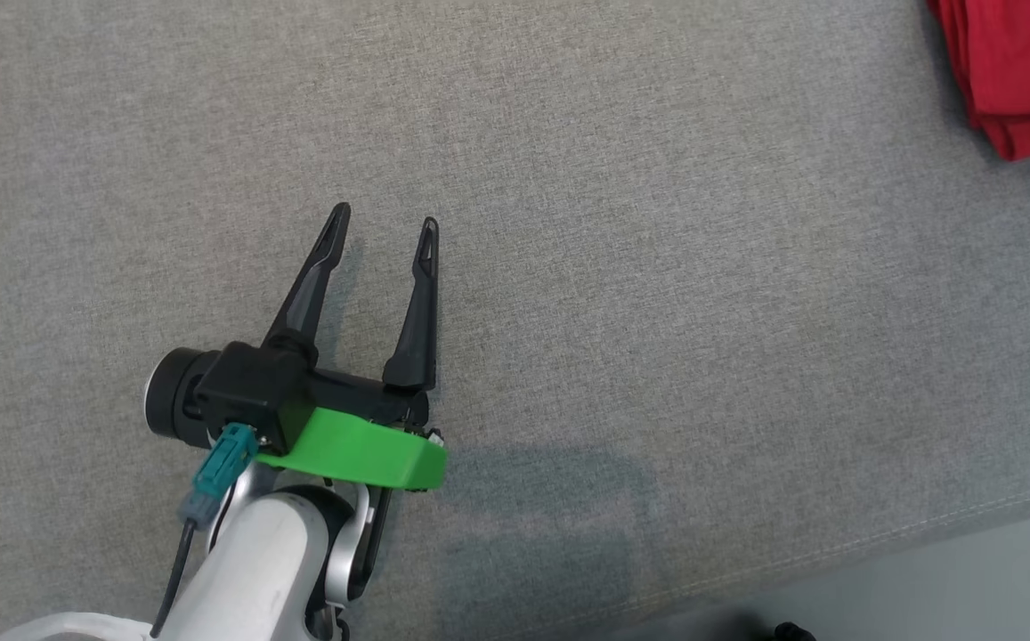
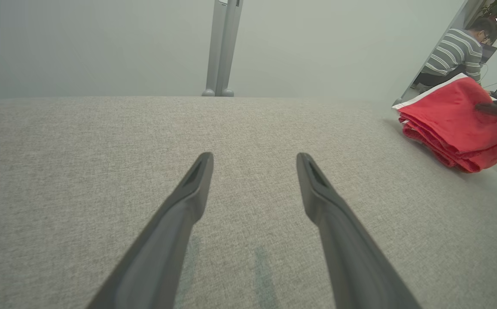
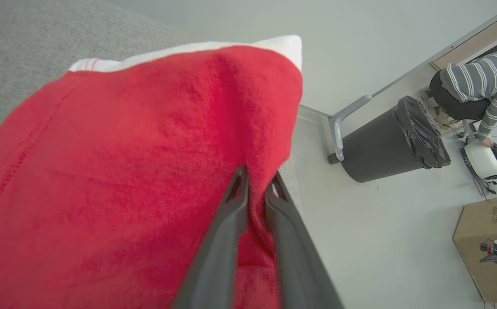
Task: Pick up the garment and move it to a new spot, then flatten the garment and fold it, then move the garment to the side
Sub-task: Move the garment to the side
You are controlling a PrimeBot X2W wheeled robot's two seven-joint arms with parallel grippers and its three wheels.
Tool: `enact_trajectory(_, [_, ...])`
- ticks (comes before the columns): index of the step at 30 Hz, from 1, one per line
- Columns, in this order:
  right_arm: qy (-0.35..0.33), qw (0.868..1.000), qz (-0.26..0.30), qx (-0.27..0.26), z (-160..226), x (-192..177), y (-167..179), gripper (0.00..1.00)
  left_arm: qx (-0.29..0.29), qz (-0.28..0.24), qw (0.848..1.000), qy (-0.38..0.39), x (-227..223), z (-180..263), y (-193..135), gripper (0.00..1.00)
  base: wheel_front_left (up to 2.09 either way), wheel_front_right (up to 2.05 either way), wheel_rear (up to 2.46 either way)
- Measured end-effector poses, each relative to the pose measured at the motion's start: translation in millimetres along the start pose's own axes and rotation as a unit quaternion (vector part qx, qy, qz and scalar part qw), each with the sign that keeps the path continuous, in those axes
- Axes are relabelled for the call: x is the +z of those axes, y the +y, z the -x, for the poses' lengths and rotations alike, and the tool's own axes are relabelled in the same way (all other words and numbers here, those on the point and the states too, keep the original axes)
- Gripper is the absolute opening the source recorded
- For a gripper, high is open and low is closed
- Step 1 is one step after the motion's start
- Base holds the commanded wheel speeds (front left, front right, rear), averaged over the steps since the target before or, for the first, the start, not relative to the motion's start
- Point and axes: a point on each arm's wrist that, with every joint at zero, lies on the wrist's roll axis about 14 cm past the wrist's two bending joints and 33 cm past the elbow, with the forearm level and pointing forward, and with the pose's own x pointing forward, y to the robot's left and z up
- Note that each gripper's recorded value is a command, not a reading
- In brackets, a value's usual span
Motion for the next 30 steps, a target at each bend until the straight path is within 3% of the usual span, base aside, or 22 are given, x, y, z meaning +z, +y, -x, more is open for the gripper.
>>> enact_trajectory(1, [-0.005, 1.0, 0.005, -0.004, -1, 1, -3, 0.51, 0.001, -0.001, 1.0, 0.001, -1, 0, 1, 1.0, 0.0, 0.0, 0.0])
enact_trajectory(2, [-0.007, 1.0, 0.009, -0.007, -2, 1, -5, 1.0, 0.002, -0.001, 1.0, 0.003, -2, 0, 2, 1.0, 0.0, 0.0, 0.0])
enact_trajectory(18, [-0.033, 0.999, -0.005, -0.002, 5, 2, 8, 1.0, 0.002, -0.007, 1.0, 0.001, 3, 1, 2, 1.0, 0.0, 0.0, 0.0])
enact_trajectory(30, [-0.145, 0.988, -0.035, 0.044, 36, 74, 43, 1.0, 0.022, -0.006, 0.999, -0.043, 35, 11, 3, 1.0, 0.0, 0.0, 0.0])
